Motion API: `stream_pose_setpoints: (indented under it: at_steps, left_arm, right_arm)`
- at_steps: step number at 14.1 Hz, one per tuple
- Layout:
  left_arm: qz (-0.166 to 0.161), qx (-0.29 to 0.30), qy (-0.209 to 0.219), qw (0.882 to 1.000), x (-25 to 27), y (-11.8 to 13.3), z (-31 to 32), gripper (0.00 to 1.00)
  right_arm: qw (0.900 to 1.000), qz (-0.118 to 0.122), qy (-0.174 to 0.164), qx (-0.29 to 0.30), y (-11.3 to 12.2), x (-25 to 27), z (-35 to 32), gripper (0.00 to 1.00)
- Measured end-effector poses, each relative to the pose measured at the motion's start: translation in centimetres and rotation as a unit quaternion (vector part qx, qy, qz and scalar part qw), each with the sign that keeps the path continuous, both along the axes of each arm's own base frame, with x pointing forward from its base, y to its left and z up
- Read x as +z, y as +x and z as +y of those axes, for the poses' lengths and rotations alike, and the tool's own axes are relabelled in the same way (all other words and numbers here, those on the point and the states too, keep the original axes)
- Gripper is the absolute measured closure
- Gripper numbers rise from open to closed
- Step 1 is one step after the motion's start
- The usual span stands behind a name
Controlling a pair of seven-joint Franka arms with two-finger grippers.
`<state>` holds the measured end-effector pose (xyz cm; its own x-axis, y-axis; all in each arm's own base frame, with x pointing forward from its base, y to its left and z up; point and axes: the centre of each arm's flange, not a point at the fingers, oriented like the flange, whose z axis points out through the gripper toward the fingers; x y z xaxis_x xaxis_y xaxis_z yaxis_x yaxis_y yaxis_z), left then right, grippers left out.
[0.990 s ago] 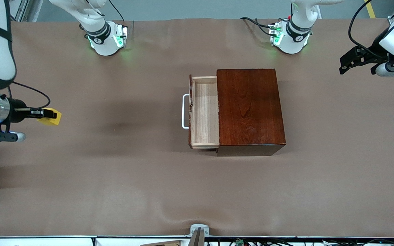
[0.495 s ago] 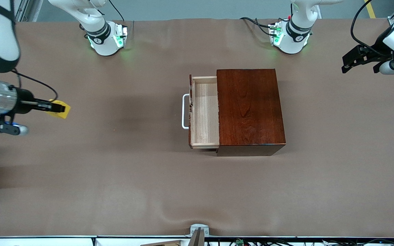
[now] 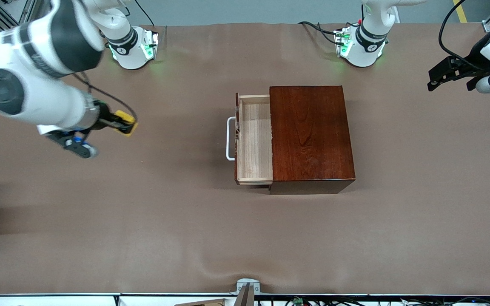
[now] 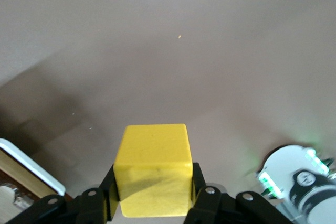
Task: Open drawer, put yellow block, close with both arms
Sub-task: 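Carry the yellow cube with the right gripper toward the open drawer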
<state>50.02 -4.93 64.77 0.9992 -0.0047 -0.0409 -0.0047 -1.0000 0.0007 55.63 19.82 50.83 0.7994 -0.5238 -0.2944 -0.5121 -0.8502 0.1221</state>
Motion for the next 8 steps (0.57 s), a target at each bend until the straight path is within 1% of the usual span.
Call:
stream_pose_setpoints:
  at_steps: [2,4,8]
  left_arm:
    - [0.000,0.000,0.000,1.000,0.0,0.0,0.0,0.00]
    - [0.000,0.000,0.000,1.000,0.0,0.0,0.0,0.00]
    - [0.000,0.000,0.000,1.000,0.0,0.0,0.0,0.00]
  right_arm:
    - [0.999,0.001,0.001,-0.041,-0.5,0.0,2.3,0.44]
    - [0.996,-0.002,-0.006,-0.086,-0.8,-0.1,4.2,0.44]
    - [0.986,-0.005,-0.028,-0.163,-1.9,-1.7,9.4,0.44]
